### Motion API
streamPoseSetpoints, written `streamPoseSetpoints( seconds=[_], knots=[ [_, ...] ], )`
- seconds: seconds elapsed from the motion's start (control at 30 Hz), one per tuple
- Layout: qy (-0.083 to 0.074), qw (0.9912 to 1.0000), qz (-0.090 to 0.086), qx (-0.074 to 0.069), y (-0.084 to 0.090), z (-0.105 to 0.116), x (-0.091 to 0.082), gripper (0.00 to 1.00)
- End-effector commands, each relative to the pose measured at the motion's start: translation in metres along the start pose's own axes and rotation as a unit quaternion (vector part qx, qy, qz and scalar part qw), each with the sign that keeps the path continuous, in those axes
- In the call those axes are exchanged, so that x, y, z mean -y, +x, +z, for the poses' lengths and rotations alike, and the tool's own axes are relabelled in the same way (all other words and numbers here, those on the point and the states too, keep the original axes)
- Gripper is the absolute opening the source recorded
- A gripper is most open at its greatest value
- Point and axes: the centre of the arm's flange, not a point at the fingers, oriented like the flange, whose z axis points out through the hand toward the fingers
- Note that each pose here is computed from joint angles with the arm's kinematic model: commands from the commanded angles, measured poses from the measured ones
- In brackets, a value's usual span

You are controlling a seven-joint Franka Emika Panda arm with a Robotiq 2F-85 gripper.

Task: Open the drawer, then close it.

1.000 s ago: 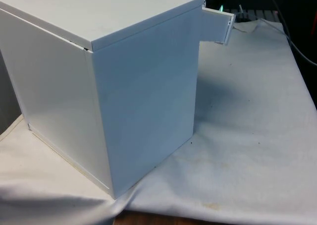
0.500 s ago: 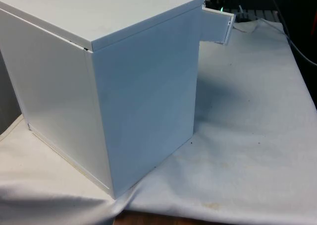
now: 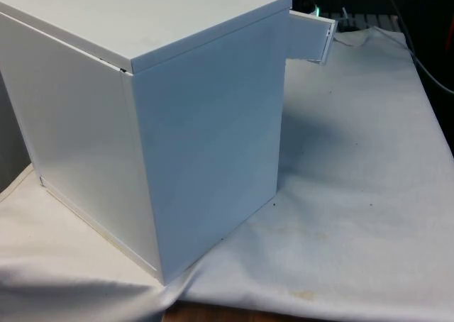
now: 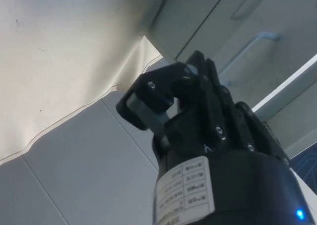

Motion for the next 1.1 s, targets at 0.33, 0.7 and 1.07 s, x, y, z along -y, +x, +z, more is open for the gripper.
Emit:
streamPoseSetpoints(
  seconds=[0.33,0.7,1.07],
  knots=[
    [-0.007,0.99992,-0.010,-0.004,0.000,0.003,-0.026,0.00],
    [-0.012,0.99984,-0.012,-0.006,-0.001,0.010,-0.050,0.00],
    [-0.015,0.99971,-0.016,-0.010,-0.003,0.016,-0.076,0.00]
  ],
)
